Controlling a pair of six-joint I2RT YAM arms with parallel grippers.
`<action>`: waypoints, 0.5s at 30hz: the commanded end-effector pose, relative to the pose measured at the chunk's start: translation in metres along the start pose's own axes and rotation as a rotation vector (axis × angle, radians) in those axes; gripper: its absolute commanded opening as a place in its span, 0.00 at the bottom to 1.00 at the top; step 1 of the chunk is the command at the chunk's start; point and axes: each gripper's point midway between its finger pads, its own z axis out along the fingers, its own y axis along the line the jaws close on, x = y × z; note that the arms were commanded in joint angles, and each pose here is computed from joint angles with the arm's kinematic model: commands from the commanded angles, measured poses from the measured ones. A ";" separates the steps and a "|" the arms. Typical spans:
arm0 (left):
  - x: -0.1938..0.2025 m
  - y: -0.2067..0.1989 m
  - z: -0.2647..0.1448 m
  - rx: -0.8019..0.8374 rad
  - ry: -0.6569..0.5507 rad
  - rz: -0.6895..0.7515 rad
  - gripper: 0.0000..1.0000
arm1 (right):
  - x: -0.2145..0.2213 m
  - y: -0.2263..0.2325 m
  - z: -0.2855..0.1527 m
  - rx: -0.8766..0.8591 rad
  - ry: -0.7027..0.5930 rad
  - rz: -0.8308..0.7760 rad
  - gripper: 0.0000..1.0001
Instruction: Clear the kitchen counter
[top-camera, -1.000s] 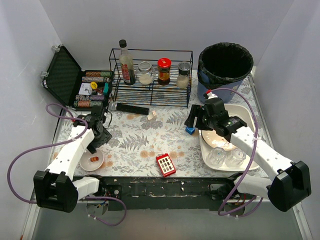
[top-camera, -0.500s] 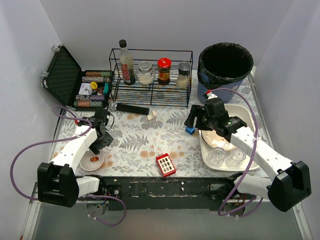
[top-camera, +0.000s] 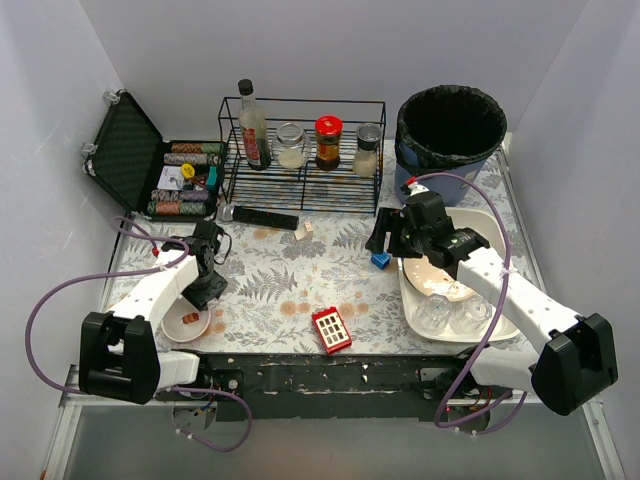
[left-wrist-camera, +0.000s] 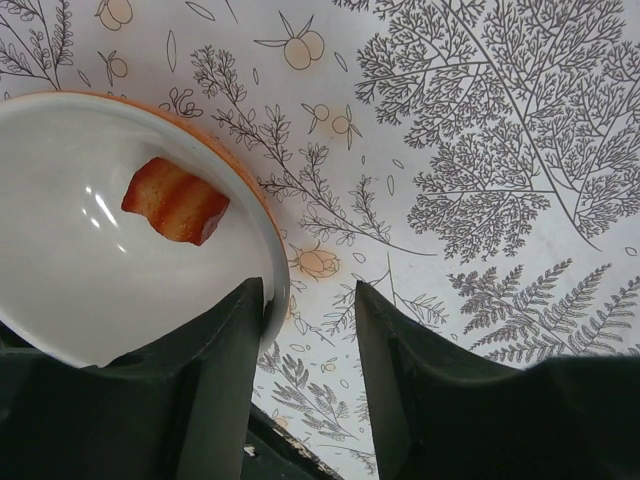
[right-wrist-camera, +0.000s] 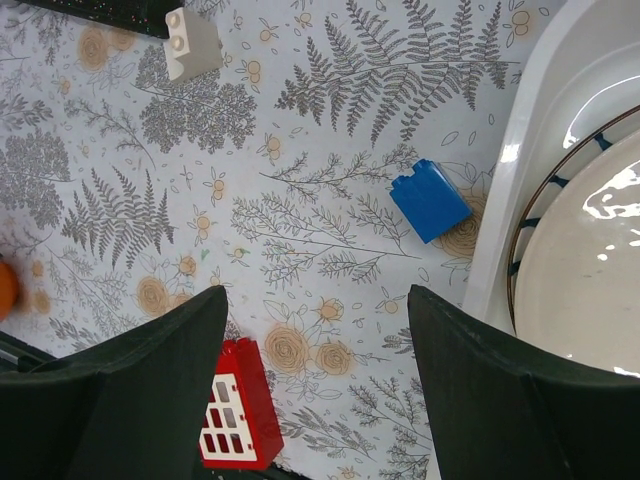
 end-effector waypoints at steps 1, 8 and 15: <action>-0.005 -0.005 0.002 0.006 -0.031 -0.031 0.38 | -0.016 0.012 -0.005 -0.044 -0.057 -0.012 0.80; -0.001 -0.012 0.004 0.030 -0.004 -0.003 0.22 | -0.009 0.008 -0.006 -0.040 -0.050 -0.016 0.80; 0.005 -0.023 0.001 0.087 0.014 0.028 0.02 | -0.008 0.006 -0.007 -0.040 -0.052 -0.015 0.80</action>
